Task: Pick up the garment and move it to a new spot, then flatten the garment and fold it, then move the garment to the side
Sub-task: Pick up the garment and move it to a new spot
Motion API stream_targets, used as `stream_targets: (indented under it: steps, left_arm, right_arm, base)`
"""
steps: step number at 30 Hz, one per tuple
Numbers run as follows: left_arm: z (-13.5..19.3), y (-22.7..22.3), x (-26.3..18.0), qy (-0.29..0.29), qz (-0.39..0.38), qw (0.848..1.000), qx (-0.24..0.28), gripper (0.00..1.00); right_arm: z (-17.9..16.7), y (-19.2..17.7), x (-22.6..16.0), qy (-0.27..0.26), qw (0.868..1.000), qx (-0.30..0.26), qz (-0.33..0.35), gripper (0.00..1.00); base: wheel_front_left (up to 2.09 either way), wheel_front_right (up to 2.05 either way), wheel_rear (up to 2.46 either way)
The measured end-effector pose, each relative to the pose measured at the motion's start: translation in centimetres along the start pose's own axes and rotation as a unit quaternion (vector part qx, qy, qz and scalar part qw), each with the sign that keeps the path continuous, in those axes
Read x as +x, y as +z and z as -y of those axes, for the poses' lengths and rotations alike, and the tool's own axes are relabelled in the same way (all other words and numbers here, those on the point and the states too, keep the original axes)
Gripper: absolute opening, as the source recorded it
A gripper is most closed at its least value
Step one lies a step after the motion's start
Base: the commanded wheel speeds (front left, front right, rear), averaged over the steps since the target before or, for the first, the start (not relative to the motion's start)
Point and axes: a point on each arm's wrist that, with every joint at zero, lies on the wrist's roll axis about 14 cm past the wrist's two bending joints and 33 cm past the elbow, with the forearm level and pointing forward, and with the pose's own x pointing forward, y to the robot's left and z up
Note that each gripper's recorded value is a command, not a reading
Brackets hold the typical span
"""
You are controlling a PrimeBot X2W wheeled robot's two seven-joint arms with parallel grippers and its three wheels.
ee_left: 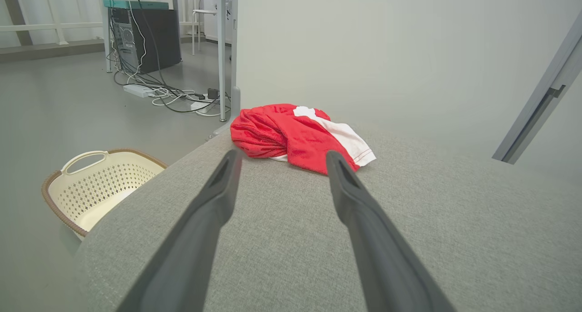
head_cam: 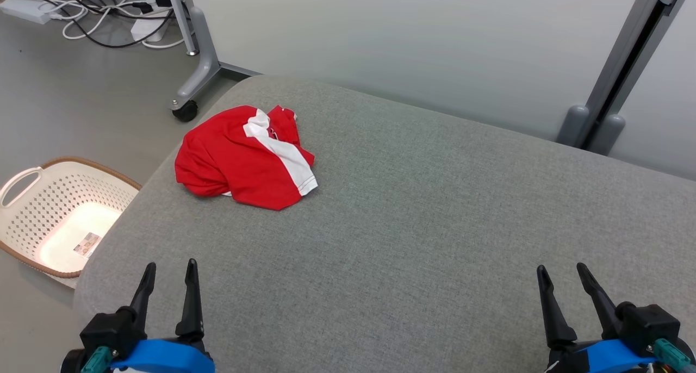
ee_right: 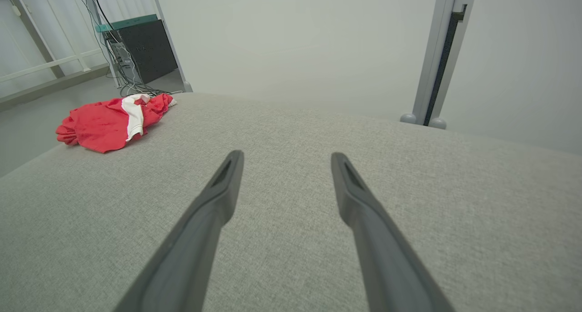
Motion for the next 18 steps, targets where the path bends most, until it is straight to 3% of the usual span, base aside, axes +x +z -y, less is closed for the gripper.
stream_targets:
  steps: [13,18]
  left_arm:
    - [0.4,9.2,9.3,-0.049,0.022,0.997,0.057,1.00]
    - [-0.9,9.8,14.4,-0.035,-0.036,0.994,0.101,1.00]
  right_arm:
    - [2.0,-0.9,0.1,-0.014,1.000,-0.007,-0.011,1.00]
    - [3.9,-1.8,0.3,-0.027,0.999,-0.011,-0.026,1.00]
  base:
    - [0.00,0.00,0.00]
    - [0.00,0.00,0.00]
